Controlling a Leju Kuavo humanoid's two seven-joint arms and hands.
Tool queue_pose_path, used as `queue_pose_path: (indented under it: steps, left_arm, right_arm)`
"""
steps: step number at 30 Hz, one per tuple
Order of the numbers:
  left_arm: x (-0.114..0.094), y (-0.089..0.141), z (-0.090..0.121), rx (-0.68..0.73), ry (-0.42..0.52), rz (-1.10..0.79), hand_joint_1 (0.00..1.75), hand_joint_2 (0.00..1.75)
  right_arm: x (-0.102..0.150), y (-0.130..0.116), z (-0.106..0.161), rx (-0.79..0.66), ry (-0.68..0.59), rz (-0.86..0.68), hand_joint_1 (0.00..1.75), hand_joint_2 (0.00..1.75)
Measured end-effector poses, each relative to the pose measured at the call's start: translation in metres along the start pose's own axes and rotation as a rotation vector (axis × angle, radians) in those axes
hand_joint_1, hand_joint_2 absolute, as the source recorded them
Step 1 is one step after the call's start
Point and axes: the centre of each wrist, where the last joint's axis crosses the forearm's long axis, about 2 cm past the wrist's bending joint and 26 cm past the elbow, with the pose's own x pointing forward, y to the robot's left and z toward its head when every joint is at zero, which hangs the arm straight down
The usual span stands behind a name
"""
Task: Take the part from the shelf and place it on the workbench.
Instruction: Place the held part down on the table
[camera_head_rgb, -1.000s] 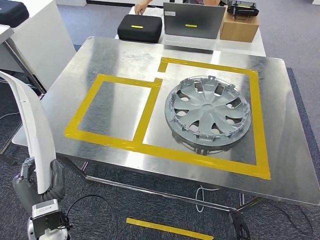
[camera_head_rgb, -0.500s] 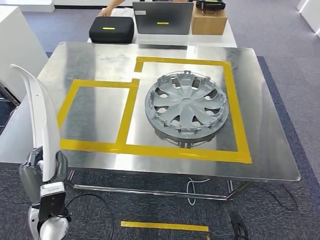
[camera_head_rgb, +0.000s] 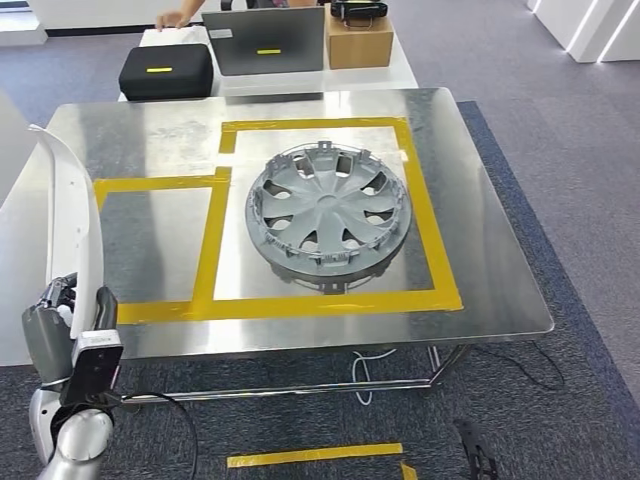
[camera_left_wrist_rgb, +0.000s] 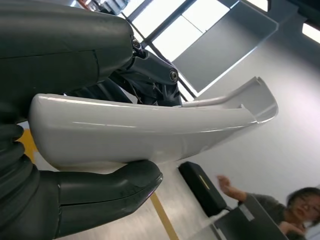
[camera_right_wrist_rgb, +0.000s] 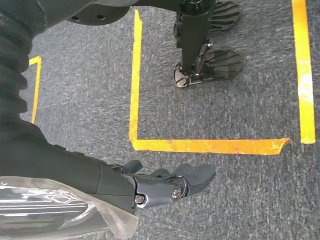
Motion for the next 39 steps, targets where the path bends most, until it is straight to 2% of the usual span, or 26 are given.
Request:
queue_pose_path:
  steps: [5,10,16,20,24,28,35,36,39]
  left_arm:
    - [-0.028,0.006,-0.014,-0.048,0.031,-0.063,1.75,1.75]
    - [-0.075,0.017,-0.036,-0.121,0.079,-0.206,1.75,1.75]
    - [-0.129,0.024,-0.068,-0.256,0.196,-0.382,1.75,1.75]
    - [-0.147,0.024,-0.081,-0.335,0.251,-0.462,1.75,1.75]
    - [-0.151,0.011,-0.096,-0.438,0.282,-0.538,1.75,1.75]
    - [-0.148,0.0,-0.109,-0.481,0.278,-0.556,1.75,1.75]
    - [-0.141,-0.013,-0.116,-0.548,0.243,-0.575,1.75,1.75]
    - [-0.136,-0.019,-0.117,-0.559,0.229,-0.572,1.75,1.75]
    - [-0.097,-0.056,-0.125,-0.625,0.131,-0.535,1.75,1.75]
  right_arm:
    - [0.002,-0.001,0.0,0.014,0.001,0.014,0.0,1.75]
    - [0.006,-0.003,-0.001,0.02,0.004,0.026,0.0,1.75]
    - [0.01,-0.003,-0.002,0.028,0.012,0.045,0.0,1.75]
    - [0.011,-0.004,-0.002,0.031,0.016,0.057,0.0,1.75]
    - [0.017,-0.004,-0.003,0.04,0.015,0.07,0.0,1.75]
    - [0.021,-0.004,-0.003,0.045,0.01,0.083,0.0,1.75]
    - [0.023,-0.004,-0.003,0.049,0.008,0.091,0.0,1.75]
    - [0.025,-0.004,-0.003,0.049,0.006,0.091,0.0,1.75]
    - [0.042,-0.003,-0.005,0.044,-0.014,0.087,0.0,1.75]
